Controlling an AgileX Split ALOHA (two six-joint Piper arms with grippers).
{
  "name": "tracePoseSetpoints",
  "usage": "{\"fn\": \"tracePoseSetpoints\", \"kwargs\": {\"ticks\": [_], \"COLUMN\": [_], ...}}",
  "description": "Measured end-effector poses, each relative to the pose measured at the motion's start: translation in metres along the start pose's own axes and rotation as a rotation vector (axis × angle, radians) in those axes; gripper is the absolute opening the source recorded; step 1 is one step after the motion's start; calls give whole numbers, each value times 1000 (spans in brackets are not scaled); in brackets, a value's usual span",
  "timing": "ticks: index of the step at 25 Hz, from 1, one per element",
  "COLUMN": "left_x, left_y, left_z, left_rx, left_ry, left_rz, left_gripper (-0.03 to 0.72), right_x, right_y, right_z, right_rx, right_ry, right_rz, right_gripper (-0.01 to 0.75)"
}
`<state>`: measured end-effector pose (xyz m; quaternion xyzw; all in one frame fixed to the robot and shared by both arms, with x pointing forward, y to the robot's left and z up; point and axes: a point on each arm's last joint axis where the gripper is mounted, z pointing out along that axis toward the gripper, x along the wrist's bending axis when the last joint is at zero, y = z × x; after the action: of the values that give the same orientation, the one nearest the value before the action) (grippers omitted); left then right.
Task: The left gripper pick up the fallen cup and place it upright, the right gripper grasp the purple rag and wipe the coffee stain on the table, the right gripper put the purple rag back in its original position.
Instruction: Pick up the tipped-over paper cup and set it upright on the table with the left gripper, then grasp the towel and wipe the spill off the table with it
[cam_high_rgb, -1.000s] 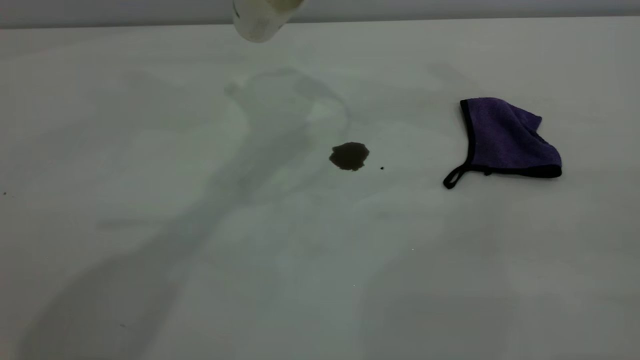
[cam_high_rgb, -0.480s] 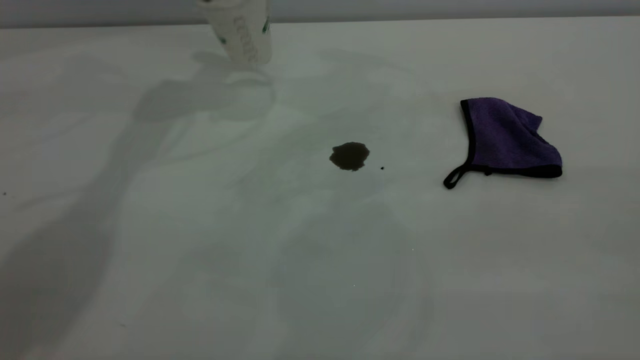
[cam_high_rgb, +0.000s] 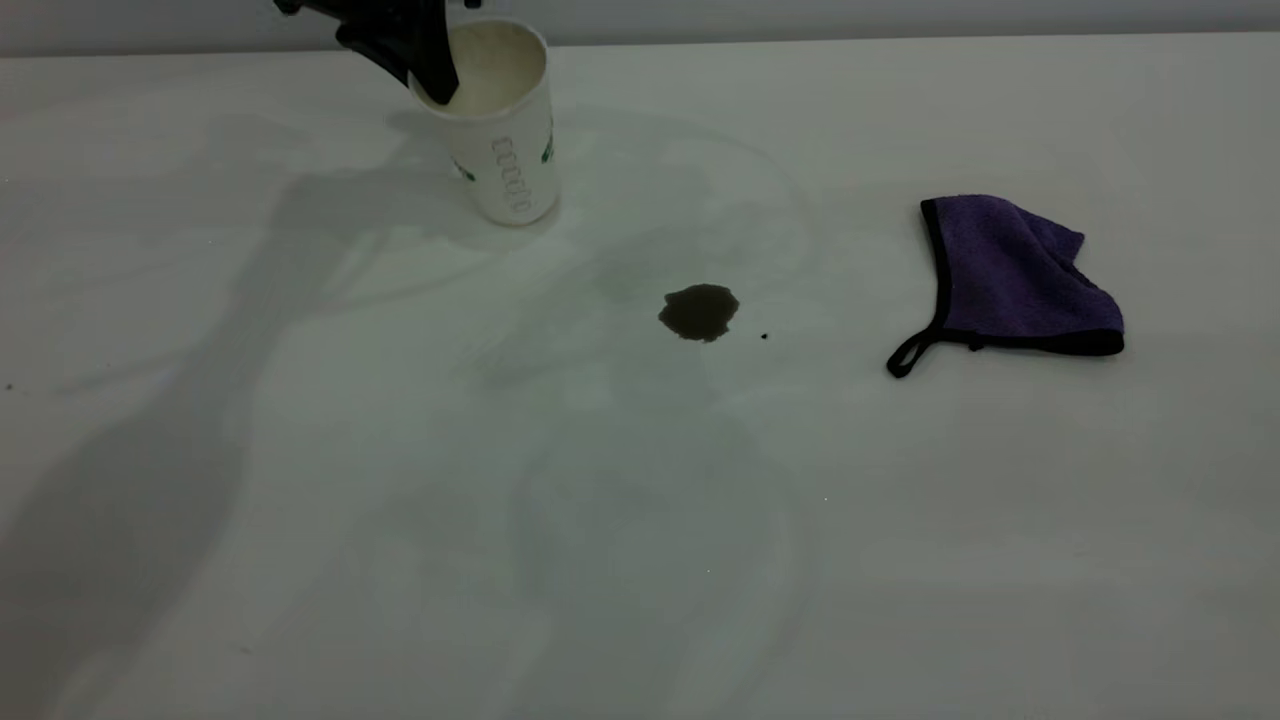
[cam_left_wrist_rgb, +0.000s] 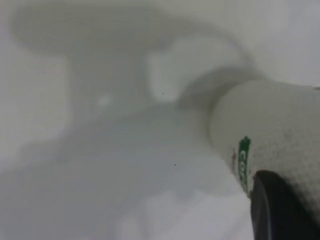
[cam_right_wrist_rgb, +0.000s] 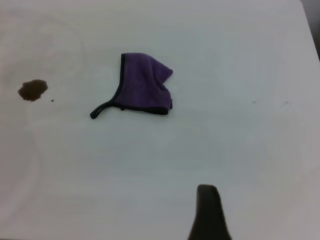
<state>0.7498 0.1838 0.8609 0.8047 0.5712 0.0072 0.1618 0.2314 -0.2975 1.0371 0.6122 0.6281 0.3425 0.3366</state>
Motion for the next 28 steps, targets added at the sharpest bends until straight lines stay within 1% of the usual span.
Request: {"fn": "tracePoseSetpoints", "kwargs": {"ticks": [4,5,7,10,12,14,16,20,24,27,28], "left_x": [1,1,0,-4,-9,-15,-23,-33,-44,-53,-56], "left_y": [-1,0,2,11,20,26,29,37,31,20,13], "left_z": [4,3,-1,-25,-56,-92,-133,-203,-256,-286,-294], "left_rx": [3,1,-1,-4,-22,-32,-53,-209,-312,-346,-343], "left_ry": [0,1,-1,-1,10,21,34,87,104,99,96], "left_rz": [-2,-1,6,33,61,89,114,145,130,117,115], "left_gripper": [223,271,378,586,677,704,704,698,694,690,686], "right_x": [0,0,0,0,0,0,0,0,0,0,0], "right_y": [0,0,0,0,0,0,0,0,0,0,0], "right_z": [0,0,0,0,0,0,0,0,0,0,0], "right_rx": [0,0,0,0,0,0,0,0,0,0,0], "right_ry": [0,0,0,0,0,0,0,0,1,1,1], "right_rz": [0,0,0,0,0,0,0,-1,-1,-1,-1], "right_gripper": [588,588,588,588,588,588,588,588,588,588,588]}}
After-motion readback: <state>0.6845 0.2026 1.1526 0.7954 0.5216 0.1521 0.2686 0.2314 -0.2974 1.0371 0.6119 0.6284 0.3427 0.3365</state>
